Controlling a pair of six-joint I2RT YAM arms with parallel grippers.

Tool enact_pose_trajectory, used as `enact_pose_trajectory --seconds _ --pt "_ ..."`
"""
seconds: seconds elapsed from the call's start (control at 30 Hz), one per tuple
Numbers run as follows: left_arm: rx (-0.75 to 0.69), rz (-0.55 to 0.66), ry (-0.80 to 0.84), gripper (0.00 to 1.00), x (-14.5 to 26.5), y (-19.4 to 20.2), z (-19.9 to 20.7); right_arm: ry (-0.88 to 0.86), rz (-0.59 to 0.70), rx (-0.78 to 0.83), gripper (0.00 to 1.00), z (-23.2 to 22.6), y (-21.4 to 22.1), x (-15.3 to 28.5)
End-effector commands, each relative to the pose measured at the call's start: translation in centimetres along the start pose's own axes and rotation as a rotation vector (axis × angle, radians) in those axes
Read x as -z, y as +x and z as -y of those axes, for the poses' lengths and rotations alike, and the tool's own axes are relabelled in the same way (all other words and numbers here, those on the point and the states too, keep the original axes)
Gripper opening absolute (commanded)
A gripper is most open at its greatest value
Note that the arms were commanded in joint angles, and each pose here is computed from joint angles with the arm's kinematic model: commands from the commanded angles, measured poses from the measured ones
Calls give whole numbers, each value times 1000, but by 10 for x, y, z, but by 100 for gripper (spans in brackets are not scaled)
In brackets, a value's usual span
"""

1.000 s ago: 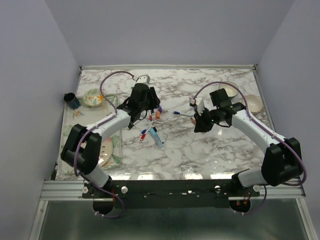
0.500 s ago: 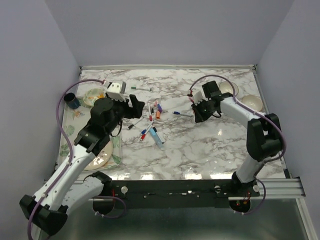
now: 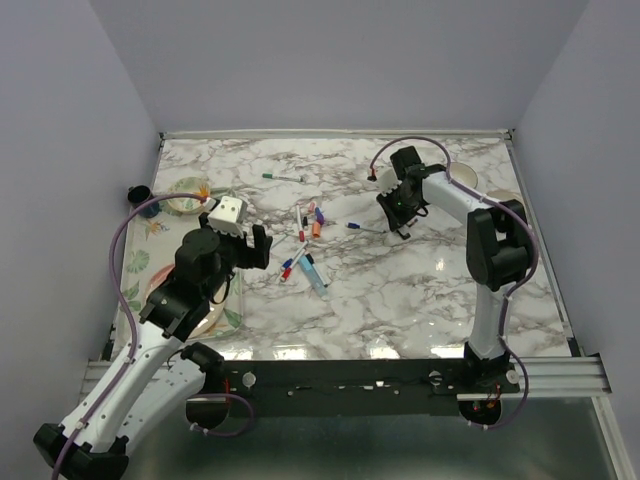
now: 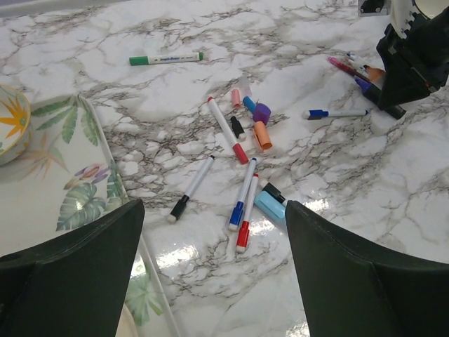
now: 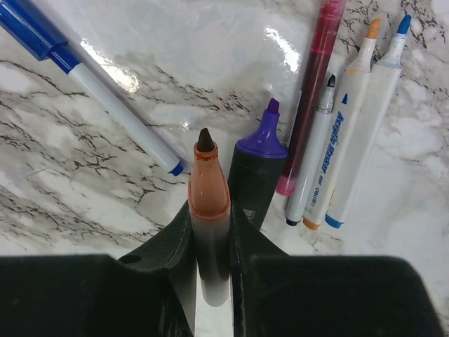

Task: Open the pen caps
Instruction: Place the barrel on the table with the right arm

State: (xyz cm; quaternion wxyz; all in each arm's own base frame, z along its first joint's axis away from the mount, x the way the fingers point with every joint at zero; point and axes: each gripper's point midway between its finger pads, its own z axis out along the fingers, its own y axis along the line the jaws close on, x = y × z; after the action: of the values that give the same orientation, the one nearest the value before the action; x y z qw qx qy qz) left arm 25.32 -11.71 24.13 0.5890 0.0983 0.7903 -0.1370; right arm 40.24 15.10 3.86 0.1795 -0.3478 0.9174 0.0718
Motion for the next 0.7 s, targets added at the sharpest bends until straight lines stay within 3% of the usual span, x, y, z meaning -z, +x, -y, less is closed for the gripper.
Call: enact_pose_trajectory --seconds 0.0,0.67 --pt "-22 28 -15 90 2 -9 -5 47 -70 -14 25 12 12 -5" --pt "-19 26 -27 90 1 -7 -9 86 -66 4 40 16 17 1"
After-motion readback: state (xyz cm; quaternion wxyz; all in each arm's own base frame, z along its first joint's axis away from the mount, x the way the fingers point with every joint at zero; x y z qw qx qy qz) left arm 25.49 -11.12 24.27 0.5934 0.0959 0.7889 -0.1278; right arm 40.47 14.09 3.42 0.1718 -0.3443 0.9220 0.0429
